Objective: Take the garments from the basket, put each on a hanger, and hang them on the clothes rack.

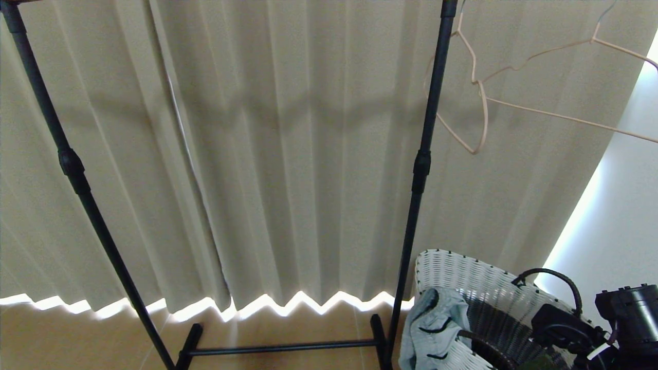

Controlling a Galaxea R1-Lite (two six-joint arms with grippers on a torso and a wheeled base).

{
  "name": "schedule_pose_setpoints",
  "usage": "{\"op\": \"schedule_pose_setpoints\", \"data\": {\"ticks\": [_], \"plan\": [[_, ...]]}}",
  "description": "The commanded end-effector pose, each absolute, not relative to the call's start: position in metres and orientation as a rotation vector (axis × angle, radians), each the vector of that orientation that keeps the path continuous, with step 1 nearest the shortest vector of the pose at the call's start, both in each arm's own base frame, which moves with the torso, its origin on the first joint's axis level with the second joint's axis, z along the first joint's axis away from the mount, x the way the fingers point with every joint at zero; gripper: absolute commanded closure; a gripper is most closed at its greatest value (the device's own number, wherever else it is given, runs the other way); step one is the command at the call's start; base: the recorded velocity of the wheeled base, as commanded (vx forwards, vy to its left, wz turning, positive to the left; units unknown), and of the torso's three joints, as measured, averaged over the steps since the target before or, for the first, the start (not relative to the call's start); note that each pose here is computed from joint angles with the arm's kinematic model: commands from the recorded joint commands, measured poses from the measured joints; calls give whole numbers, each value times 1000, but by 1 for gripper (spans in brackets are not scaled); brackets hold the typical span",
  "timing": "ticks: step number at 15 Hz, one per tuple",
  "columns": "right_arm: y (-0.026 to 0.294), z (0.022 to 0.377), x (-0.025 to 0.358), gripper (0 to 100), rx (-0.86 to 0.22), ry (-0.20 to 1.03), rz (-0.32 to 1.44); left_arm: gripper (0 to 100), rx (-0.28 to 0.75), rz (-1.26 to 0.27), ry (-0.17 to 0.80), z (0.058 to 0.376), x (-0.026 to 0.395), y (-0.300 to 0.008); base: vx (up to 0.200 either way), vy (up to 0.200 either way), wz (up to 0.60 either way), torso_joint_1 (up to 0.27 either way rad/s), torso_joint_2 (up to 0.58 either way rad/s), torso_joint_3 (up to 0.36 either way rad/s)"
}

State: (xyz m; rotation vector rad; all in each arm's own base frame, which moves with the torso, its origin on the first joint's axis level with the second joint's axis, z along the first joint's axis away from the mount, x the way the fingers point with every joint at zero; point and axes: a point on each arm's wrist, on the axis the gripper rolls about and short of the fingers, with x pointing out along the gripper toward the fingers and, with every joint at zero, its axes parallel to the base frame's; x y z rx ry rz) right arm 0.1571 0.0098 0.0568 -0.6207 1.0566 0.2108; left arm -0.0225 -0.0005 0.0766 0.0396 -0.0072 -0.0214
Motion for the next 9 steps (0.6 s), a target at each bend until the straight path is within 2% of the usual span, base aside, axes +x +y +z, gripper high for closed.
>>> {"op": "schedule_pose_setpoints", "data": {"ticks": [1,4,9], "plan": [[10,56,156,100,-621,1053,212,0,40,-21,-8,77,-23,0,0,0,0,0,0,0],[10,56,152,100,-613,1023,209,0,41,-21,-8,77,-23,0,0,0,0,0,0,0],[7,81,130,100,-589,768,134,0,46,-21,-7,77,-22,0,0,0,0,0,0,0]]}}
